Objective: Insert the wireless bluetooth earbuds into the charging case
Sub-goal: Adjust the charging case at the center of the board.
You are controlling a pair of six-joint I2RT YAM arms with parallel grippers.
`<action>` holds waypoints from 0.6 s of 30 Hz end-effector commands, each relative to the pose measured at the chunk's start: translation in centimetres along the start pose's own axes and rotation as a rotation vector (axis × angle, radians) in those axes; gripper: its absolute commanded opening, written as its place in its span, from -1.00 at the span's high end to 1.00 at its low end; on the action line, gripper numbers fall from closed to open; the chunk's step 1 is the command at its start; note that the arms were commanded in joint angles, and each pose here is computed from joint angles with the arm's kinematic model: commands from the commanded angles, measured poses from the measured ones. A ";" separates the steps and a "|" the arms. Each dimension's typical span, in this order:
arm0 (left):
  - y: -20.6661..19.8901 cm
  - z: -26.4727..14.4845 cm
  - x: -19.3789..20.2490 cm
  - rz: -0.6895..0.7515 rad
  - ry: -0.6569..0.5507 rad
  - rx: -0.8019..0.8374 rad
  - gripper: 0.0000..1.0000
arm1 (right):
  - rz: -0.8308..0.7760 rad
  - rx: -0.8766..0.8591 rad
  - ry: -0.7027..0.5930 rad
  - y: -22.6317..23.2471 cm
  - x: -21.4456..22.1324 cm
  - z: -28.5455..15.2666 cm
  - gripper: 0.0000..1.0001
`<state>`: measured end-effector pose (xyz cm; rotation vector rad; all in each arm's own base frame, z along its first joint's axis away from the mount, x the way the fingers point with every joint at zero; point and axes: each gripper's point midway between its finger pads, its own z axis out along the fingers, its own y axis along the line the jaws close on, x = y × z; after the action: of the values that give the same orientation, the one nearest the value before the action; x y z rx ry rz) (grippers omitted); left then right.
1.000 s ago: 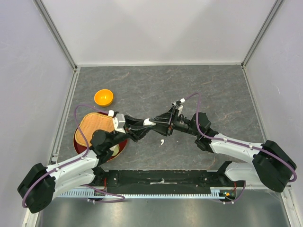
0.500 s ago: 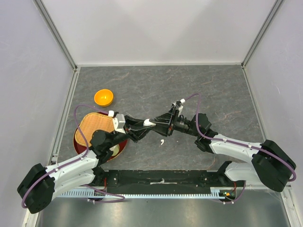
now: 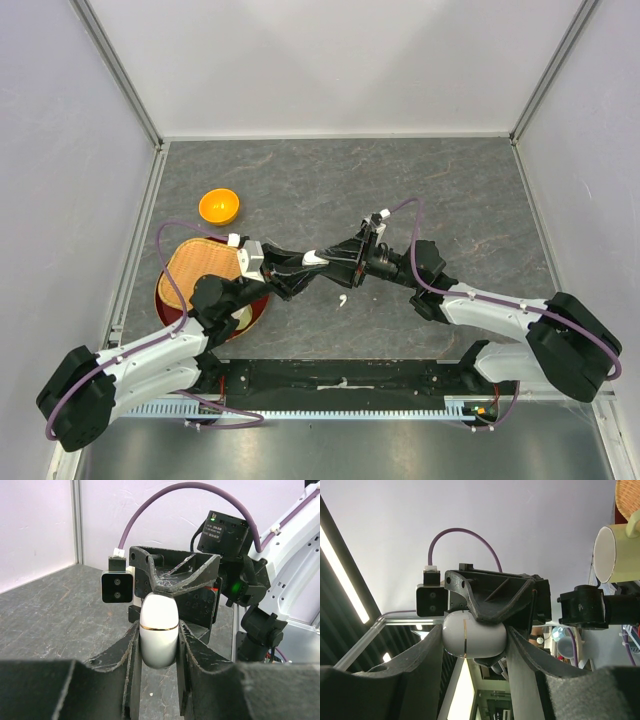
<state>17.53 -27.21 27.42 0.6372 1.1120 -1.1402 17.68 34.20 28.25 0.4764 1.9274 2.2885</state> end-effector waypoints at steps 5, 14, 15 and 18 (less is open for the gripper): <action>0.2 0.6 -2.3 -0.003 -0.078 -0.021 0.90 | -0.020 -0.104 0.023 2.5 0.6 -0.3 0.74; 0.3 0.3 -2.8 0.014 -0.097 -0.031 0.95 | -0.141 -0.104 -0.002 2.7 0.5 -0.9 -0.36; 0.3 0.2 -2.9 0.017 -0.100 -0.032 0.95 | -0.152 -0.063 -0.014 2.2 0.2 -0.8 -0.42; 0.1 -0.1 -3.2 0.026 -0.111 -0.029 0.96 | -0.317 0.040 -0.054 2.0 -0.5 -0.8 -0.48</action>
<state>17.73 -26.84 28.02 0.6089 1.0999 -1.1301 17.60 33.44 28.73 0.3883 1.8862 2.2309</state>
